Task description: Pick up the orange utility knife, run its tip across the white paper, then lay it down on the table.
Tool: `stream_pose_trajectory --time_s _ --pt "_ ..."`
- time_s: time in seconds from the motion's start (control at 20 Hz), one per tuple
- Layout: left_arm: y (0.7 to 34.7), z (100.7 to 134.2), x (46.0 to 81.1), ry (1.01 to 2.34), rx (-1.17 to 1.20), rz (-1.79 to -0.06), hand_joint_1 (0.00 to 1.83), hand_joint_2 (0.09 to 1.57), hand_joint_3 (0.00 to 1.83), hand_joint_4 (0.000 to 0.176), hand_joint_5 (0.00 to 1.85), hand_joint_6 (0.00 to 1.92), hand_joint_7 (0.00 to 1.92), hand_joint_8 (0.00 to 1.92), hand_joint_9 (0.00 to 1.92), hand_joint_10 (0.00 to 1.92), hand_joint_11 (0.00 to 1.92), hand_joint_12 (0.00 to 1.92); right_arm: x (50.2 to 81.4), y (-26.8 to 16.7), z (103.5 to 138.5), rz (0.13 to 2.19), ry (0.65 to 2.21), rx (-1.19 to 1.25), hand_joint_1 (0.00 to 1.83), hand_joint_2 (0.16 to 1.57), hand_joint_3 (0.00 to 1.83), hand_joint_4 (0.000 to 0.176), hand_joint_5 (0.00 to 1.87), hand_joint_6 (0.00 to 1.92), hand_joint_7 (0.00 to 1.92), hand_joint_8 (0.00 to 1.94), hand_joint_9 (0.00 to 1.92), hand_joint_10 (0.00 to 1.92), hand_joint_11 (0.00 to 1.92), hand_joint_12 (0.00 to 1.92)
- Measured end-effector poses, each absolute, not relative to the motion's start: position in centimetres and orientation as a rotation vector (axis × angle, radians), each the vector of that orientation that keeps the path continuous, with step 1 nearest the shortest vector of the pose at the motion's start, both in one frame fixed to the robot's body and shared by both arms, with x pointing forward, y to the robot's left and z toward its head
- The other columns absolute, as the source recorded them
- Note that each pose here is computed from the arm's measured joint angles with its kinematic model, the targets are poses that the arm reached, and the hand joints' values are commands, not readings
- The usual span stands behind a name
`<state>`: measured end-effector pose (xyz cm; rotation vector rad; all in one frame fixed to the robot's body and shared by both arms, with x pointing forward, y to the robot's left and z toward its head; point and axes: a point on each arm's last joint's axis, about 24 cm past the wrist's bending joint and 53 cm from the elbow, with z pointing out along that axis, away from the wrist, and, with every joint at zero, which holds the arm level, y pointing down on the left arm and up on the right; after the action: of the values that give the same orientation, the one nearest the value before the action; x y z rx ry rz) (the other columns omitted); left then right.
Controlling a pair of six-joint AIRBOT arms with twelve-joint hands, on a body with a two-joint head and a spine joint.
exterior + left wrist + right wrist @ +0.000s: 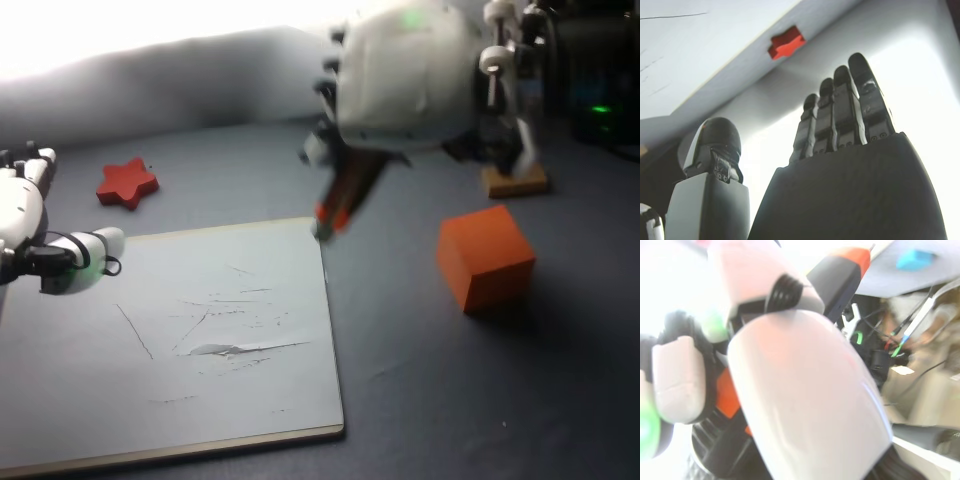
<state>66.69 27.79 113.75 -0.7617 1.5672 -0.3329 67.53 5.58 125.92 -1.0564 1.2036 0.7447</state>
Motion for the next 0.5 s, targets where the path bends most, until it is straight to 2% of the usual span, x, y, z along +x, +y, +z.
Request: stream_pose_trajectory --time_s 0.05,0.2,0.5 --pt "28.0 113.7 66.9 1.571 -0.761 -0.333 0.22 1.30 0.00 0.028 0.02 0.00 0.11 0.00 0.17 0.01 0.00 0.68 68.0 5.6 126.3 0.722 1.167 -1.033 1.49 1.27 0.00 0.176 1.32 1.92 1.50 1.94 1.63 1.92 1.68 1.92" --pt "29.9 114.1 67.5 1.565 -0.770 -0.313 0.21 1.30 0.00 0.029 0.01 0.00 0.09 0.00 0.14 0.00 0.00 0.60 68.6 6.1 126.6 0.663 1.032 -0.957 1.51 1.26 0.00 0.176 1.34 1.92 1.52 1.94 1.64 1.92 1.69 1.92" --pt "32.8 114.1 67.5 1.551 -0.801 -0.285 0.22 1.30 0.00 0.030 0.03 0.00 0.10 0.00 0.16 0.00 0.00 0.65 65.3 8.8 125.5 0.653 0.773 -1.008 1.51 1.26 0.00 0.176 1.38 1.92 1.54 1.94 1.66 1.92 1.71 1.92"
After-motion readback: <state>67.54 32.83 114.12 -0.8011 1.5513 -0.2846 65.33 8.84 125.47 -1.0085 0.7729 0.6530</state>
